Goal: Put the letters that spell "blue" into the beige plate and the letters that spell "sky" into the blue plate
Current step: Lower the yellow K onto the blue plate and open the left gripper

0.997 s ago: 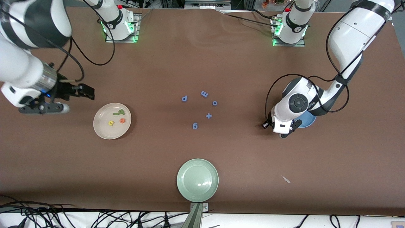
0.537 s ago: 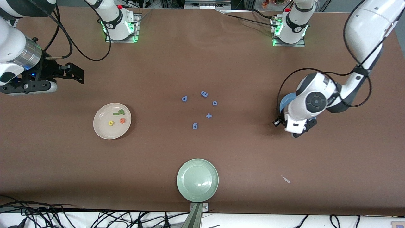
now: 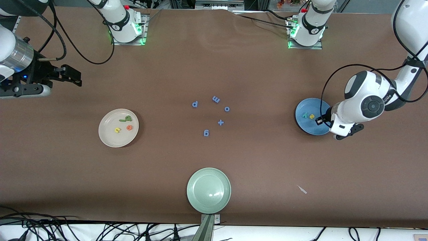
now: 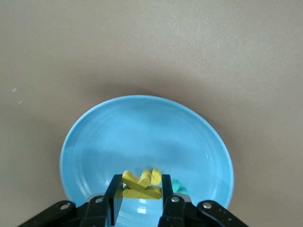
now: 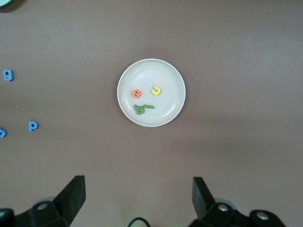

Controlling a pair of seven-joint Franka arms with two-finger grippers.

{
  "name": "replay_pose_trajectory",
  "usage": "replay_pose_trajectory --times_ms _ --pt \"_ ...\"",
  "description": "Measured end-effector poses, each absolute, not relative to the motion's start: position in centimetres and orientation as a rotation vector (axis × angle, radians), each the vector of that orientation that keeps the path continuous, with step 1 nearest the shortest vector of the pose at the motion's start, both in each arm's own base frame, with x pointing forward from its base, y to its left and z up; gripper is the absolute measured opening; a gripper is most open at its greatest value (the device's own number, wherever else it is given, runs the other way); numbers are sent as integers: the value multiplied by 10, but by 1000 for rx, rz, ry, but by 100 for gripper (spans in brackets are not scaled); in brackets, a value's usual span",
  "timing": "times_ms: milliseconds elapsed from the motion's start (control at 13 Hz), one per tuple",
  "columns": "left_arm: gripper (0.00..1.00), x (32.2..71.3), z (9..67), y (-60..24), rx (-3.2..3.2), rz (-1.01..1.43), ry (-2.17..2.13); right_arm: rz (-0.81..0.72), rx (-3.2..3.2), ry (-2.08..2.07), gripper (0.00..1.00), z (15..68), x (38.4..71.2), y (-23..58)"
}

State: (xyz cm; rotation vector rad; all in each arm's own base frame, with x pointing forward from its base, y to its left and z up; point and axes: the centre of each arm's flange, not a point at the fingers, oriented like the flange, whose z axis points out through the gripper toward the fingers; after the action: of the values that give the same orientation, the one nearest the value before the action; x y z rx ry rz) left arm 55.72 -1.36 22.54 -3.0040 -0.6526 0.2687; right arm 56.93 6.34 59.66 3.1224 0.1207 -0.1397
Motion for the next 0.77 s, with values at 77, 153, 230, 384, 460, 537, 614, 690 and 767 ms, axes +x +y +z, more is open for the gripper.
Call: replay_pose_trajectory --times_ms 77,153,230,384,460,537,614,690,767 --pt "37 545 213 -11 -3021 246 -642 -132 3123 121 100 600 569 63" --pt "37 534 206 -4 -3026 245 -646 -121 3124 121 100 604 569 63" --pt "37 530 204 2 -3028 246 -655 -115 3124 121 100 606 569 63" --pt "54 530 208 8 -3026 230 -657 -132 3123 119 100 607 567 62" --pt "64 531 211 8 -3024 220 -655 -143 3122 117 100 607 566 62" --pt "75 532 214 7 -3023 209 -653 -147 3122 117 100 607 566 61" --pt "81 535 220 4 -3025 191 -652 -149 3122 120 100 607 566 61" --pt "81 542 230 -2 -3027 163 -659 -150 3122 121 100 606 566 61" --pt "81 552 245 -7 -3027 126 -667 -151 3122 121 100 606 566 61"
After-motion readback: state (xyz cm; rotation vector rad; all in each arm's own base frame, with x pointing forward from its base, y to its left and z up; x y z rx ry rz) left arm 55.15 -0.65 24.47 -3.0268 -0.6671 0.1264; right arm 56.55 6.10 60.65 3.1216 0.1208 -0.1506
